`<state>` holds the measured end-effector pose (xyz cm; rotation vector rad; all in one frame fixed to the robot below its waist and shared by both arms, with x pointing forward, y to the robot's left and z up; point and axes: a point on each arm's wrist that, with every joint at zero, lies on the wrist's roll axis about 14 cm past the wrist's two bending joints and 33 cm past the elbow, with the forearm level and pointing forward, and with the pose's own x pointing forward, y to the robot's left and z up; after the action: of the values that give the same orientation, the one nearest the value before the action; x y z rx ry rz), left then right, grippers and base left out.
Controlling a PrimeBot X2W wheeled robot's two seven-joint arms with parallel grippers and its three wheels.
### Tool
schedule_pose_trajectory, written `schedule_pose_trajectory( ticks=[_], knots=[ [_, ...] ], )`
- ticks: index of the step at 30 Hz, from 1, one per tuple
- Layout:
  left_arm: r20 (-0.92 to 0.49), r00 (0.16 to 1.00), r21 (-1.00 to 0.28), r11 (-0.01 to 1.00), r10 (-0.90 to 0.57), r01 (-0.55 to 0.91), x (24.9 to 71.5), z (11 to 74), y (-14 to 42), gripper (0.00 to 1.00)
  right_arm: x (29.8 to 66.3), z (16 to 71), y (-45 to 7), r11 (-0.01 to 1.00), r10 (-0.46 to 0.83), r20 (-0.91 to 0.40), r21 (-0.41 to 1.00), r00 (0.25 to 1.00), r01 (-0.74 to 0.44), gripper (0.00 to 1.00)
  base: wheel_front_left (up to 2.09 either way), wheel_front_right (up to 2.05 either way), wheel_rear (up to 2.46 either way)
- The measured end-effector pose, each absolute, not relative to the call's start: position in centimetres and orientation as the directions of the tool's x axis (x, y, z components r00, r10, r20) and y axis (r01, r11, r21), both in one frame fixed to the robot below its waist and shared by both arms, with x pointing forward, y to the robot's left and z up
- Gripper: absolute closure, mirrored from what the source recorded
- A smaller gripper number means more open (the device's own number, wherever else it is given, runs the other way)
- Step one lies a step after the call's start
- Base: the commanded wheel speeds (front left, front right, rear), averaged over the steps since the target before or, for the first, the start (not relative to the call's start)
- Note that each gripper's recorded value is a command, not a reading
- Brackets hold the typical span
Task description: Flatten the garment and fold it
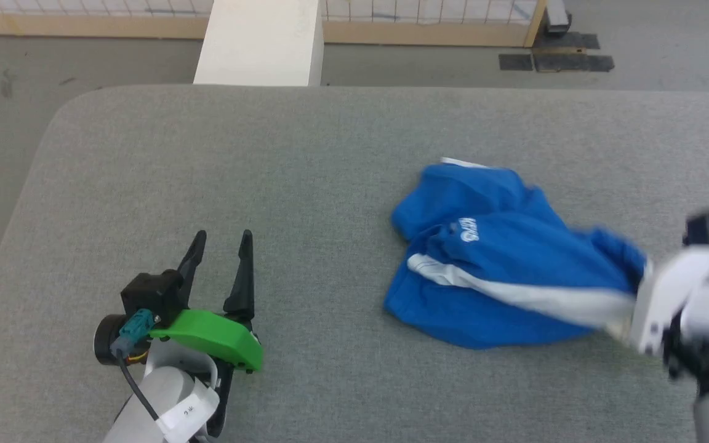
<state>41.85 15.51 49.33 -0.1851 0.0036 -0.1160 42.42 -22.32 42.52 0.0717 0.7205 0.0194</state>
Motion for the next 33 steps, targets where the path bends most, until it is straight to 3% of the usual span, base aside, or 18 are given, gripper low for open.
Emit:
schedule_pose_trajectory(
  ticks=[4, 5, 6, 16, 21, 27, 33],
  knots=[
    [0.013, 0.991, -0.186, 0.973, -0.134, 0.134, 41.8, 49.6, 14.9, 0.00, 38.5, 39.9, -22.3, 0.990, 0.039, -0.719, 0.122, 0.694, 0.070, 1.00, 0.00, 0.00, 0.00],
    [0.012, 0.990, -0.186, 0.973, -0.138, 0.138, 41.8, 49.5, 14.7, 0.00, 38.4, 40.1, -22.1, 0.988, 0.038, -0.708, 0.130, 0.705, 0.078, 0.72, 0.00, 0.00, 0.00],
    [0.011, 0.990, -0.187, 0.972, -0.144, 0.143, 41.8, 49.5, 14.6, 0.00, 38.6, 40.6, -22.2, 0.987, 0.031, -0.686, 0.134, 0.727, 0.084, 0.00, 0.00, 0.00, 0.00],
    [0.015, 0.986, -0.191, 0.967, -0.166, 0.166, 41.2, 49.9, 13.9, 0.00, 41.2, 49.1, -24.3, 0.971, -0.061, -0.315, 0.200, 0.947, 0.129, 0.00, 0.00, 0.00, 0.00],
    [0.013, 0.977, -0.225, 0.952, -0.211, 0.208, 40.8, 50.1, 12.4, 0.00, 39.1, 48.9, -25.3, 0.965, -0.098, -0.287, 0.206, 0.953, 0.161, 0.00, 0.00, 0.00, 0.00],
    [-0.064, 0.914, -0.277, 0.887, -0.401, 0.370, 41.4, 49.9, 6.5, 0.00, 37.6, 48.2, -26.0, 0.956, -0.114, -0.306, 0.224, 0.945, 0.188, 0.00, 0.00, 0.00, 0.00],
    [-0.283, 0.718, -0.214, 0.771, -0.636, 0.599, 42.7, 49.2, -1.2, 0.00, 37.0, 47.7, -26.7, 0.952, -0.136, -0.323, 0.219, 0.937, 0.214, 0.00, 0.00, 0.00, 0.00]
  ],
)
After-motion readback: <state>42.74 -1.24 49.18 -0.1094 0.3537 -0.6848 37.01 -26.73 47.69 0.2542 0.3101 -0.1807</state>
